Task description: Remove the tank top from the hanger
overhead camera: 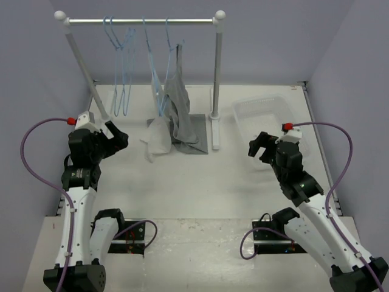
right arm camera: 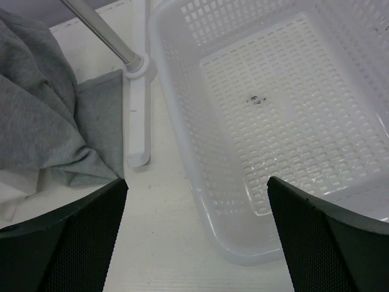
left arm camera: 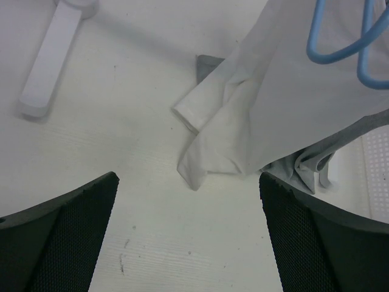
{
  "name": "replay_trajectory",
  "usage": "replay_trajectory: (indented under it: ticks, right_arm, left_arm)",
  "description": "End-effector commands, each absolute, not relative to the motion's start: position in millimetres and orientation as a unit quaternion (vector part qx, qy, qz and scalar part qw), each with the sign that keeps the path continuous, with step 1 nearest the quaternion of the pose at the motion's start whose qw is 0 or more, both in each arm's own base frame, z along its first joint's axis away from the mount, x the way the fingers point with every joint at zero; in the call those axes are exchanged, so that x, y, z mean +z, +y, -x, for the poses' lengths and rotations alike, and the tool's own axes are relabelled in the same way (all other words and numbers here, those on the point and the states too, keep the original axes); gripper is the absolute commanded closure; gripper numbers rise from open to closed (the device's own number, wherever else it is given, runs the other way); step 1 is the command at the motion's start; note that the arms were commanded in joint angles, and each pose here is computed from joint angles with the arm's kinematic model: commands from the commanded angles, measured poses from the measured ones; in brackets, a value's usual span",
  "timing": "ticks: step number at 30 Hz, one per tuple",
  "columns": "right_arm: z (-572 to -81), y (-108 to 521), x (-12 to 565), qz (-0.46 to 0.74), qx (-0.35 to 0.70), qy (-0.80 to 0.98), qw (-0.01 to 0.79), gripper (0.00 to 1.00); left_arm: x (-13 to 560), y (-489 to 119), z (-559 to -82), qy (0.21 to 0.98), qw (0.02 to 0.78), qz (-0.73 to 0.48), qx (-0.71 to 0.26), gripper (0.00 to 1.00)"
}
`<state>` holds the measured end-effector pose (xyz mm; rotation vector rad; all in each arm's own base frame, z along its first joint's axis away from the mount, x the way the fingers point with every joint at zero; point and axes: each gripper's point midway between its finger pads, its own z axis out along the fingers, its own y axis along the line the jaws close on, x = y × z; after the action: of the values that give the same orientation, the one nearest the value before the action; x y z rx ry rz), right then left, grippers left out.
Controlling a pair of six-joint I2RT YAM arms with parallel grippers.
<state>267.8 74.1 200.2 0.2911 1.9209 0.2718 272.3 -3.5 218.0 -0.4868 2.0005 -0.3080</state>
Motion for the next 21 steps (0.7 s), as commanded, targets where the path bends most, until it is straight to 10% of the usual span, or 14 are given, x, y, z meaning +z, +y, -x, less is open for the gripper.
replay_trajectory:
  ticks: [1, 9, 21]
  right_arm:
    - [-274, 69, 210, -0.138, 0.112, 0.794, 0.581, 0.01]
    - [-274, 81, 214, -0.11, 0.14, 0.785, 0.594, 0.01]
    - [-278, 87, 222, -0.093, 0.151, 0.78, 0.6, 0.01]
  left_arm:
    - [219, -7, -272, 0.831, 0.506, 0.188, -0.133, 0.0]
    - [253, -26, -280, 0.822, 0.526, 0.132, -0.174, 0.0]
    - [453, -80, -273, 0.71, 0.635, -0.024, -0.303, 0.0]
